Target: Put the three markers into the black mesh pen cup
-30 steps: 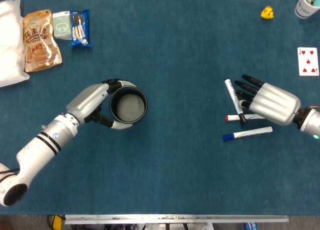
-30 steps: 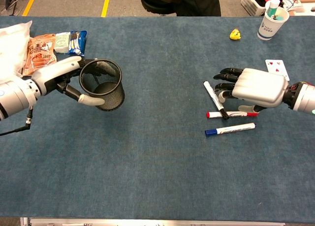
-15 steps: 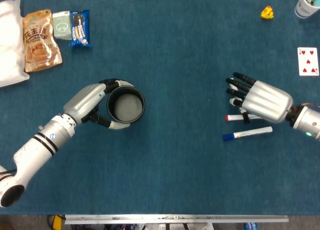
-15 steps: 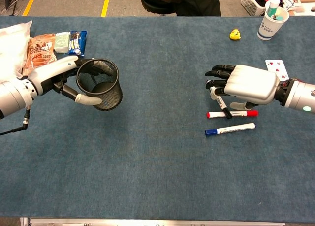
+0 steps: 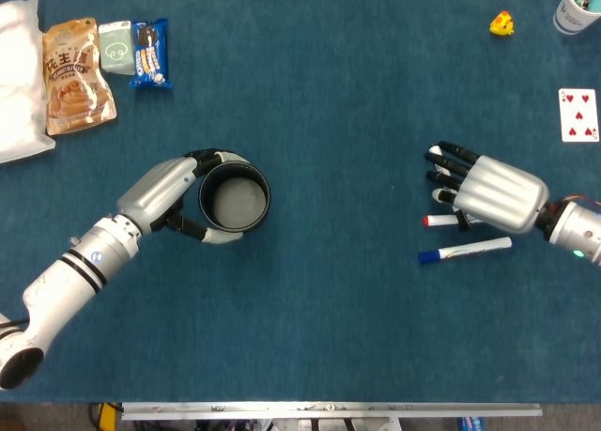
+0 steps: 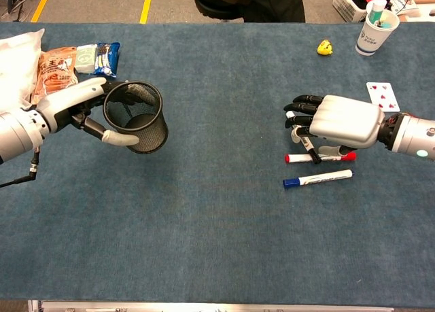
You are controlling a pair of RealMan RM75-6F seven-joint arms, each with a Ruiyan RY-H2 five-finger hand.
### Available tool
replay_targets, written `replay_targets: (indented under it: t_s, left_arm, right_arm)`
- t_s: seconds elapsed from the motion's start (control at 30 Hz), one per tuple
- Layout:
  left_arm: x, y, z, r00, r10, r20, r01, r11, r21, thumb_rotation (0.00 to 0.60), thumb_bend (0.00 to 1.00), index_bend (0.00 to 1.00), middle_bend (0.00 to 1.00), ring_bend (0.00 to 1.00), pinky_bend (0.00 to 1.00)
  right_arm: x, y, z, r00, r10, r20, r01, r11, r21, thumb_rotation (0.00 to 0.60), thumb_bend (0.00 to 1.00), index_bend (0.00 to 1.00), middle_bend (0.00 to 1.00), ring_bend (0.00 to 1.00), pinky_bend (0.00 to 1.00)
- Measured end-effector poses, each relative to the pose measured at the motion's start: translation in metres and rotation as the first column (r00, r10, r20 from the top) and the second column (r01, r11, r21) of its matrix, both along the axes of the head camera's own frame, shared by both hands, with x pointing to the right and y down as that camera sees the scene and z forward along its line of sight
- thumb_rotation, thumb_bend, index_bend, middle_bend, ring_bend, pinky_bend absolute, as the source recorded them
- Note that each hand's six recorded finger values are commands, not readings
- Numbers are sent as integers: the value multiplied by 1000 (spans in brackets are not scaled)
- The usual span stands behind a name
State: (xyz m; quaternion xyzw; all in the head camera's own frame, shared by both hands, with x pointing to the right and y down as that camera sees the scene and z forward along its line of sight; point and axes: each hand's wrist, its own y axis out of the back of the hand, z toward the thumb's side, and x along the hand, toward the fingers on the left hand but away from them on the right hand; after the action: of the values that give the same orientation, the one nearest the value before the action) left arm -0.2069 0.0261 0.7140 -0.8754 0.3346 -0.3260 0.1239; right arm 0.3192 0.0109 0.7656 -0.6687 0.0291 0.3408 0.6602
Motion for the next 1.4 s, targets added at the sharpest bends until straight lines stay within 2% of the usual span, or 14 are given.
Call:
replay_targets:
  t_s: [0.57, 1.17, 1.4]
  left_arm:
    - [-5, 0, 0, 1000, -10, -2, 10, 1000, -2, 504, 151, 284, 214, 157, 134]
    - [-9, 1, 2, 1000, -19, 1, 19, 1000, -4, 502, 151, 280, 214, 156, 134]
    - [-6, -3, -1, 1000, -10, 2, 10, 1000, 6, 501, 151, 280, 214, 156, 134]
  right_arm:
    - [-7, -1, 4, 1000, 9, 11, -9, 1000, -12, 600, 284, 421, 242, 84, 110]
    - [-13, -1, 4, 1000, 17, 20, -17, 1000, -19, 600, 297, 545, 284, 101, 110]
    - [-12, -7, -10, 993, 88, 78, -85, 996, -40, 600, 298, 548, 294, 102, 110]
